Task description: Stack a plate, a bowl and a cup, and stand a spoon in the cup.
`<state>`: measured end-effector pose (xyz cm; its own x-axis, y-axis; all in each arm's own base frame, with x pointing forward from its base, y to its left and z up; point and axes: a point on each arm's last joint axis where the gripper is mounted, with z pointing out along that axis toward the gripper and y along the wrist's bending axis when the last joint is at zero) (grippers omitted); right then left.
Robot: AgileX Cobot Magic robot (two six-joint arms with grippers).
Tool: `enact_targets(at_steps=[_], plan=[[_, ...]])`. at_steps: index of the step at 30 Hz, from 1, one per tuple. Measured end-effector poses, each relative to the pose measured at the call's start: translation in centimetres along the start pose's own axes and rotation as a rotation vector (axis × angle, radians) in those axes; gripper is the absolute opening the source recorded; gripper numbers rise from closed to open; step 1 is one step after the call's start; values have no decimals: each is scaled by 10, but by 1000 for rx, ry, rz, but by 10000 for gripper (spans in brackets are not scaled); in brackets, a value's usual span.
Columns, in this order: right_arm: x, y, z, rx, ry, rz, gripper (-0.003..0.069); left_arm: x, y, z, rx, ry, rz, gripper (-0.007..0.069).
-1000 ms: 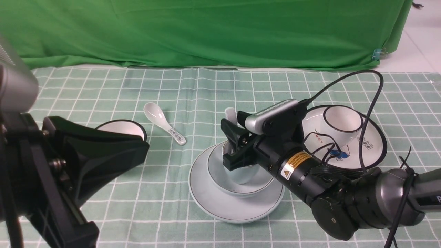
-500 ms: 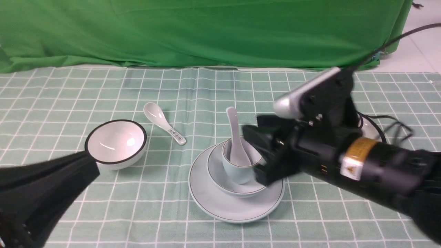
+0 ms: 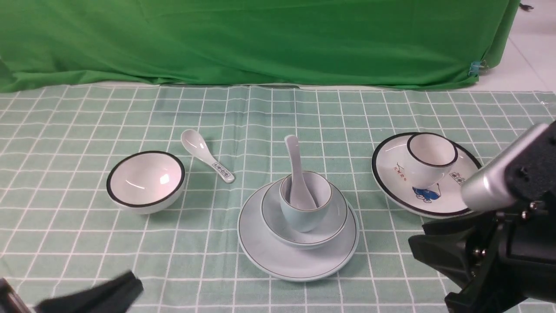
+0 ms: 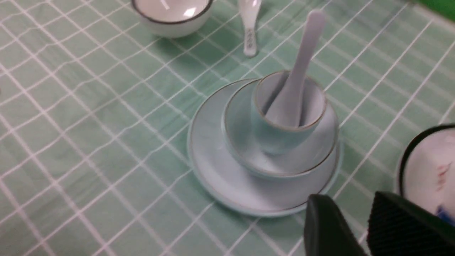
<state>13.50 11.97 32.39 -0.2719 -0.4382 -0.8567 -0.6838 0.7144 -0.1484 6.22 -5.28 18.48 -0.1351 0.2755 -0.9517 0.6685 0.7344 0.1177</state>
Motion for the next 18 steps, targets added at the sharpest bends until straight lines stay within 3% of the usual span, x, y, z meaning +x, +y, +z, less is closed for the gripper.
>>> enact_targets(at_steps=[3, 6, 9, 12, 18], plan=[[5, -15, -14, 94, -59, -4, 218, 1, 0, 0, 2, 7, 0, 11], [21, -28, -32, 187, -88, 83, 201, 1, 0, 0, 2, 7, 0, 11], [53, -34, -49, 288, -103, 200, 129, 1, 0, 0, 2, 7, 0, 11], [91, -31, -62, 401, -119, 210, 48, 1, 0, 0, 2, 7, 0, 11], [165, -17, -54, 545, -64, 224, 19, 1, 0, 0, 2, 7, 1, 11]])
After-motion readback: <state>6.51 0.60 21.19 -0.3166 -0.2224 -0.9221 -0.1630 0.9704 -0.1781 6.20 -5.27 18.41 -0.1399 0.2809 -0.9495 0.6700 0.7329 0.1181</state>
